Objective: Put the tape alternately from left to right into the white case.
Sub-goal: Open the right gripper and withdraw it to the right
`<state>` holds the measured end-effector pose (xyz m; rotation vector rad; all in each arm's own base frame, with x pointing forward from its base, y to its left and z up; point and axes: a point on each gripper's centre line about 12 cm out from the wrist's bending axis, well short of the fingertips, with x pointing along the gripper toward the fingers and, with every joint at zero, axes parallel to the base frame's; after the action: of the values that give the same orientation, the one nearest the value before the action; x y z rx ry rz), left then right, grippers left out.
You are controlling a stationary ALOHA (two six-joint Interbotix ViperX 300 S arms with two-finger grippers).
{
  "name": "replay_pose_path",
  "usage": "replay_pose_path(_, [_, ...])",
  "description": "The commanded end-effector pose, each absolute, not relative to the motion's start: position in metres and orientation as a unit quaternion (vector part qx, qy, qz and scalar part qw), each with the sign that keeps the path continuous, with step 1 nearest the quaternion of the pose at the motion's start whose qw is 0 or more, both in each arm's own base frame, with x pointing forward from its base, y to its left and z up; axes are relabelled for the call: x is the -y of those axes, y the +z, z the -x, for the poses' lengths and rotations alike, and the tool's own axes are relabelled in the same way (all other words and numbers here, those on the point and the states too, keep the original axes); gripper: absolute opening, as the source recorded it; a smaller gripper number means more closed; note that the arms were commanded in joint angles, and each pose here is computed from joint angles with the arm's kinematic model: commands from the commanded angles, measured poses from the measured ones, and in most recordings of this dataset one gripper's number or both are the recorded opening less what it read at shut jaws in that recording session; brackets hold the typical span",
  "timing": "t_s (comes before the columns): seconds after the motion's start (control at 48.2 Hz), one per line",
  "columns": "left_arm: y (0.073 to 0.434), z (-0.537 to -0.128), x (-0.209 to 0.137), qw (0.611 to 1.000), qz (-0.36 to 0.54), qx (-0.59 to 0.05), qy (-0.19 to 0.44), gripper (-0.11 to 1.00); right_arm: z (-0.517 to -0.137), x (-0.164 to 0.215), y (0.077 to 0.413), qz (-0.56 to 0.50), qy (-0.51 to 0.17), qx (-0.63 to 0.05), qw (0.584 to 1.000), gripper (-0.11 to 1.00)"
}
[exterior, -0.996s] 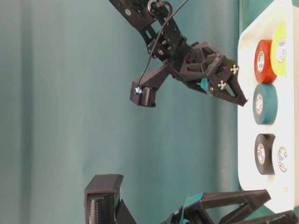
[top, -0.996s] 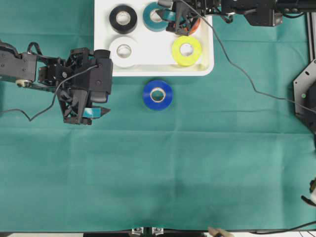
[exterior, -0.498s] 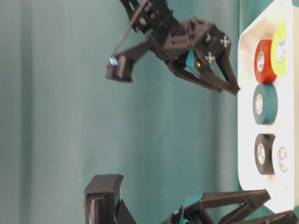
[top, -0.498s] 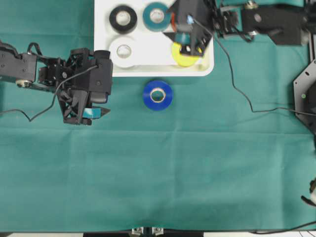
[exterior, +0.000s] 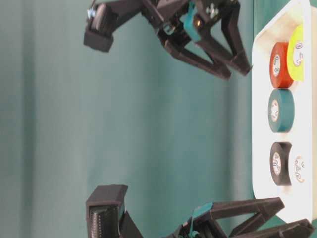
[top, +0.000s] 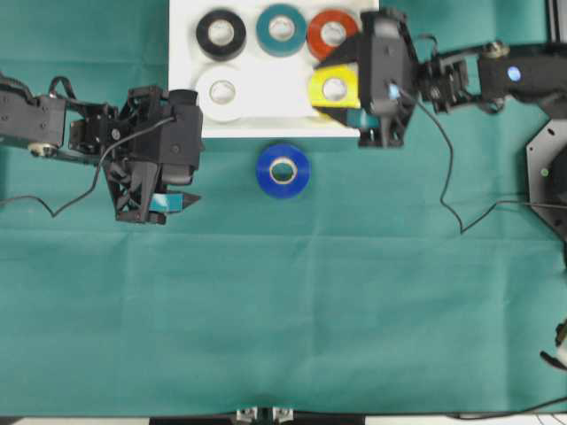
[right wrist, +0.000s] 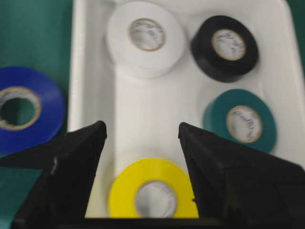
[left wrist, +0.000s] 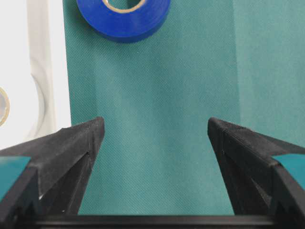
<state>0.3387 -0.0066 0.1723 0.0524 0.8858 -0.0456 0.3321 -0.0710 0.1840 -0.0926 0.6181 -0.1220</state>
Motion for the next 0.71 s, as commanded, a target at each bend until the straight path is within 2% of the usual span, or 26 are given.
replay_pose_path(0.0, [0.181, -0.343, 0.008, 0.910, -0.026, -0.413, -0.023, 0.68, -0.328, 0.059, 0.195, 0.051, -0.046, -0.286, 0.956, 0.70])
replay_pose_path(0.332, [0.177, -0.349, 0.008, 0.913, -0.027, -0.406, -0.023, 0.68, -0.297, 0.030, 0.190, 0.053, -0.012, -0.286, 0.957, 0.70])
replay_pose_path(0.685, [0.173, -0.362, 0.008, 0.913, -0.029, -0.405, -0.023, 0.68, -0.278, 0.027, 0.190, 0.043, -0.015, -0.280, 0.959, 0.69])
